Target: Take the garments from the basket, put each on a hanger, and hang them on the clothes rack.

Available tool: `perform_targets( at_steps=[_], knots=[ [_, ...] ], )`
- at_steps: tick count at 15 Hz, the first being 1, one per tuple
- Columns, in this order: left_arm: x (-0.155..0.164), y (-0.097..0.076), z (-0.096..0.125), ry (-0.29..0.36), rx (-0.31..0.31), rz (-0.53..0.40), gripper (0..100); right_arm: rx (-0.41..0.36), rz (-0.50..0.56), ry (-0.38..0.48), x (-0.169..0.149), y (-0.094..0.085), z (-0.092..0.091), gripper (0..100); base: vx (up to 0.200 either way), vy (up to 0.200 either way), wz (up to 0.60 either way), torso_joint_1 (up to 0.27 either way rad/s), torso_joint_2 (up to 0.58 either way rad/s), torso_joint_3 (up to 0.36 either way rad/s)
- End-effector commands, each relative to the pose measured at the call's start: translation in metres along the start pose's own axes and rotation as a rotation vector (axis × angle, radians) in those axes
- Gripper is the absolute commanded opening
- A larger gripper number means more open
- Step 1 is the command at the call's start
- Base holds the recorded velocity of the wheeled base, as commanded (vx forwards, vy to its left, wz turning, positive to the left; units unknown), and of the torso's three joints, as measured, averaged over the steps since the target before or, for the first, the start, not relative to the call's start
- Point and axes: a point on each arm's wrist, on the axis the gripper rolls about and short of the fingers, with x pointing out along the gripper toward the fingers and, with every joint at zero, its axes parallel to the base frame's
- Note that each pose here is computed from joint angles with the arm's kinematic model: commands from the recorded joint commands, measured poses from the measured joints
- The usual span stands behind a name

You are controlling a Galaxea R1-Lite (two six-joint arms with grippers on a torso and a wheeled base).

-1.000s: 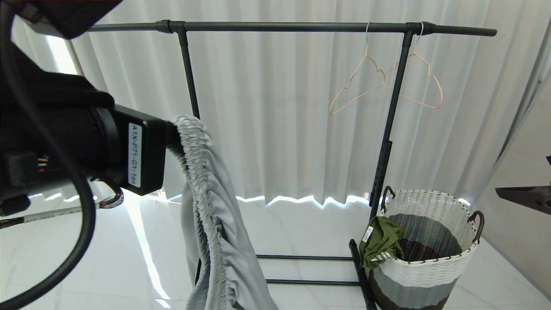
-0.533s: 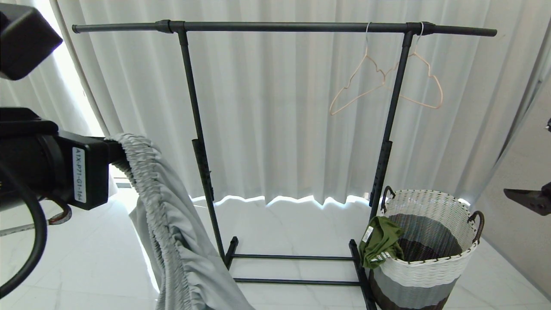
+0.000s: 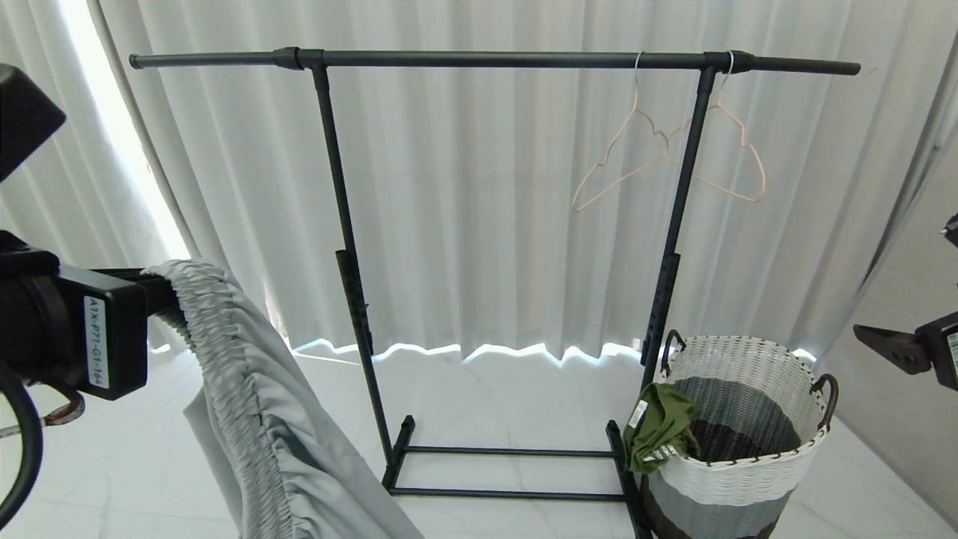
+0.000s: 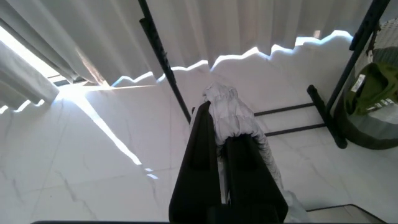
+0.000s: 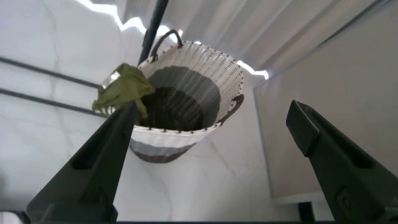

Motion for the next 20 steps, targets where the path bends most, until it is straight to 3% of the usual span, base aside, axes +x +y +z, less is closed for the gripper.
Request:
perform_targets(
  at_steps=[1,9,20],
  knots=[
    [-0.0029,0.0021,-0.0006,-0.007,-0.005,0.003,0,0.017,-0.004,0.002,0.0002,-0.0007,-0.0003,100,0.000,0.000,0.00,0.139,-0.40,-0.256],
    [-0.0039,0.0029,-0.0010,-0.010,0.031,0.005,0,0.107,-0.016,0.007,0.0013,-0.0025,-0.0011,100,0.000,0.000,0.00,0.177,-0.45,-0.279],
    [-0.0031,0.0025,-0.0017,-0.006,0.033,0.005,0,0.151,-0.030,0.018,0.0044,-0.0045,-0.0022,100,0.000,0.000,0.00,0.224,-0.50,-0.281]
  ],
)
